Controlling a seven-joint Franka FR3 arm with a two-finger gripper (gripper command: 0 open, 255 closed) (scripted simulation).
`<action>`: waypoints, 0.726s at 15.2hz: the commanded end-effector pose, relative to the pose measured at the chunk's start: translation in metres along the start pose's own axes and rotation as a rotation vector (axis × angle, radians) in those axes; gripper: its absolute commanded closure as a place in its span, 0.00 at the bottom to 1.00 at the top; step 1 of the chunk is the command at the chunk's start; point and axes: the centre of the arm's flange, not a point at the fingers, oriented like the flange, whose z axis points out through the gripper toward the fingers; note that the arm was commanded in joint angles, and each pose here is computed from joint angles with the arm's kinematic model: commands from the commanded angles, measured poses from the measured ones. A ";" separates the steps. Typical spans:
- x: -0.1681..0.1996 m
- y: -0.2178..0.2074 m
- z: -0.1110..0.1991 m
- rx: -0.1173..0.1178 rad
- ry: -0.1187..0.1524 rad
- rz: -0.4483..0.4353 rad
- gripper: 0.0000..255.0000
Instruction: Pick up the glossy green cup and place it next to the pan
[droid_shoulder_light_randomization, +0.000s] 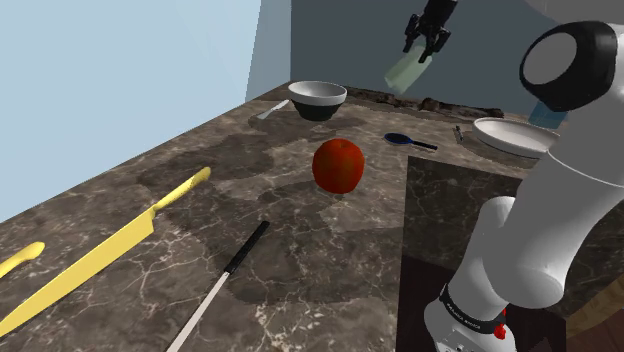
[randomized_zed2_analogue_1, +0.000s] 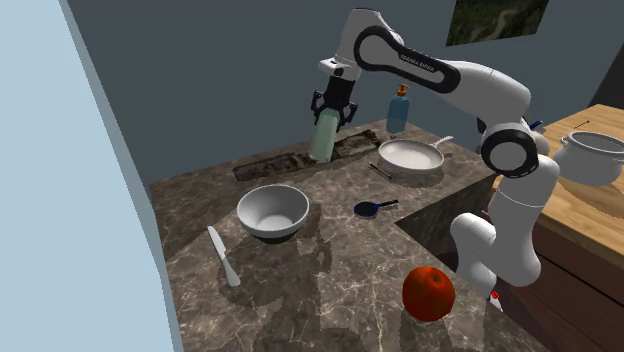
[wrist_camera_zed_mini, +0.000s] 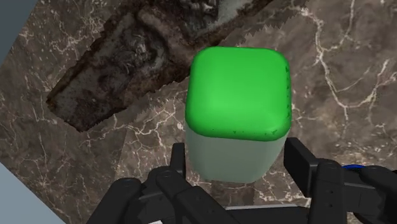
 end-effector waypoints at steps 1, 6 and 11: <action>-0.013 -0.022 -0.008 0.000 -0.002 -0.002 1.00; -0.047 -0.074 -0.033 0.000 -0.002 -0.002 1.00; -0.079 -0.124 -0.057 0.001 -0.002 -0.002 1.00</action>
